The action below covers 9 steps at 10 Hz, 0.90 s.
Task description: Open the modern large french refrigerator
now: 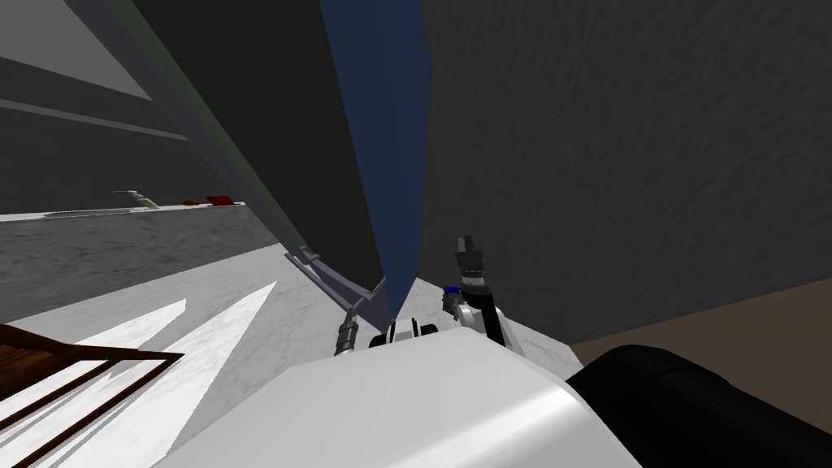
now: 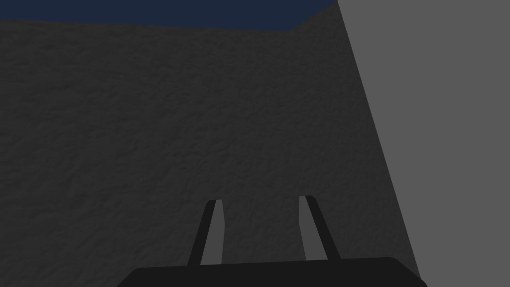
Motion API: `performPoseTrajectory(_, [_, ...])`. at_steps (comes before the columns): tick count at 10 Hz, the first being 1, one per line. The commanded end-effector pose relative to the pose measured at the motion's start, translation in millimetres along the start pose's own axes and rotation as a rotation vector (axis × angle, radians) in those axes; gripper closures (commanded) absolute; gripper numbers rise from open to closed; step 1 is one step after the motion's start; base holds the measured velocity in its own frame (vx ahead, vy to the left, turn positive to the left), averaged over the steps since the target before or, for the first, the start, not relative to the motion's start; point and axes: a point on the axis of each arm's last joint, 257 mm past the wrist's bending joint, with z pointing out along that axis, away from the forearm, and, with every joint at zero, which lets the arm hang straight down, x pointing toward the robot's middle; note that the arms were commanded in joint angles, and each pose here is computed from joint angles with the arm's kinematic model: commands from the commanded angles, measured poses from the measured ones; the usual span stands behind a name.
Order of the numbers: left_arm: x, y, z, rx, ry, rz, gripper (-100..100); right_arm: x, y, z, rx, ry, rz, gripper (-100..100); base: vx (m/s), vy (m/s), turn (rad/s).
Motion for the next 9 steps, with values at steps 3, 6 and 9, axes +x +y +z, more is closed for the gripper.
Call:
performPoseTrajectory(3, [-1.2, 2.8, 14.3, -0.009, 0.010, -0.001, 100, 0.0, 0.0, 0.0, 0.000, 0.000, 0.000, 0, -0.081, 0.036, 0.016])
performPoseTrajectory(6, [-1.6, 5.2, 30.5, -0.030, 0.022, -0.003, 100, 0.0, 0.0, 0.1, 0.000, 0.000, 0.000, 0, -0.193, 0.073, 0.039])
performPoseTrajectory(9, [0.9, 6.6, 34.5, -0.035, 0.032, -0.002, 100, 0.0, 0.0, 0.0, 0.000, 0.000, 0.000, 0, -0.088, 0.050, 0.024])
